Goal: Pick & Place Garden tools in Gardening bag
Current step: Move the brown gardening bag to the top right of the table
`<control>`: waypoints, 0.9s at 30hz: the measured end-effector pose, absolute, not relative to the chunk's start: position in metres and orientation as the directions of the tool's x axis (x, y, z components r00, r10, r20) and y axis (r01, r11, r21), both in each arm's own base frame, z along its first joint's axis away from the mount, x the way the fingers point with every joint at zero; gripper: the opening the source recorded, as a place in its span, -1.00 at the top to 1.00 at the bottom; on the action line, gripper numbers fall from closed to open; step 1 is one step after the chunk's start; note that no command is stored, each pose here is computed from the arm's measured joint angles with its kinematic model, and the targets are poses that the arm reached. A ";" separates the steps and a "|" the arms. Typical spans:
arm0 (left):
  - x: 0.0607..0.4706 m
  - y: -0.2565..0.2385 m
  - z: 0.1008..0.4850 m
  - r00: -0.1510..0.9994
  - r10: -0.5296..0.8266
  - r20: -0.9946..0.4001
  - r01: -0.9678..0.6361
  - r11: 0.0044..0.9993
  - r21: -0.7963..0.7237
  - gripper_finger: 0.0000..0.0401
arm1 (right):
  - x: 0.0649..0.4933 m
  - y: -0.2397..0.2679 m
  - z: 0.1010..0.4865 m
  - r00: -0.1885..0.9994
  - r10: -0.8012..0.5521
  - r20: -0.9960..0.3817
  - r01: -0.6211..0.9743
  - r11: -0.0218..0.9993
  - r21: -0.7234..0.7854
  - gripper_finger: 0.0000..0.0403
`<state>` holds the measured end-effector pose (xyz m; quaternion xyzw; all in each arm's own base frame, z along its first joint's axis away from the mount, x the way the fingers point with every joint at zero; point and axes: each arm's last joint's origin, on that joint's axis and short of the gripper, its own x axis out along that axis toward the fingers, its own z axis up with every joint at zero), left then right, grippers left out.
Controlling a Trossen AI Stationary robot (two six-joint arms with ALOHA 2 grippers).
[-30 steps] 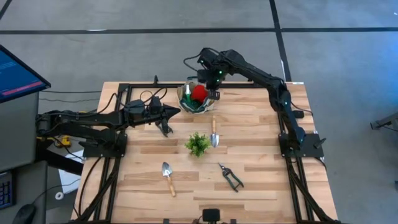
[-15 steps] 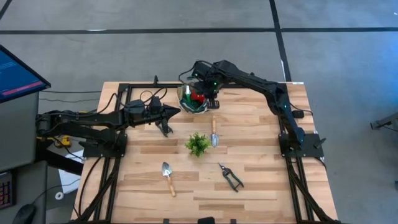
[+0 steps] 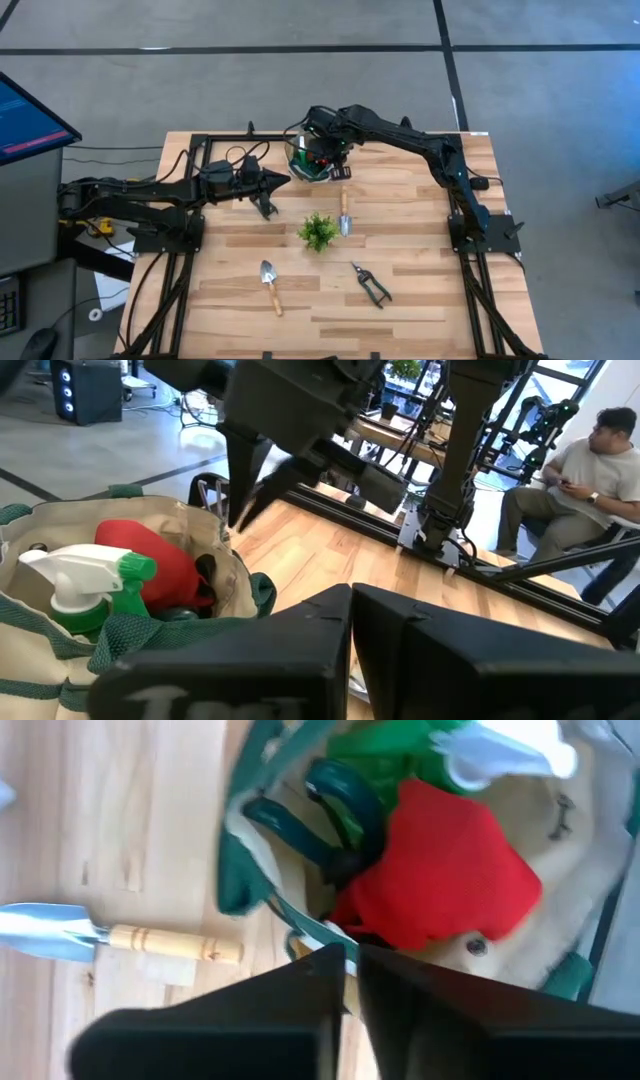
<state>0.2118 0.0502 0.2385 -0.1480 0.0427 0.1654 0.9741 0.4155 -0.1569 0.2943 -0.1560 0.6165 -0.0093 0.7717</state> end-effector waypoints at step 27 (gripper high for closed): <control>0.212 0.050 0.237 0.940 0.309 -0.147 -0.338 0.901 -0.272 0.99 | 0.415 -0.178 0.264 0.196 -0.257 -0.946 -0.152 0.945 -0.289 0.51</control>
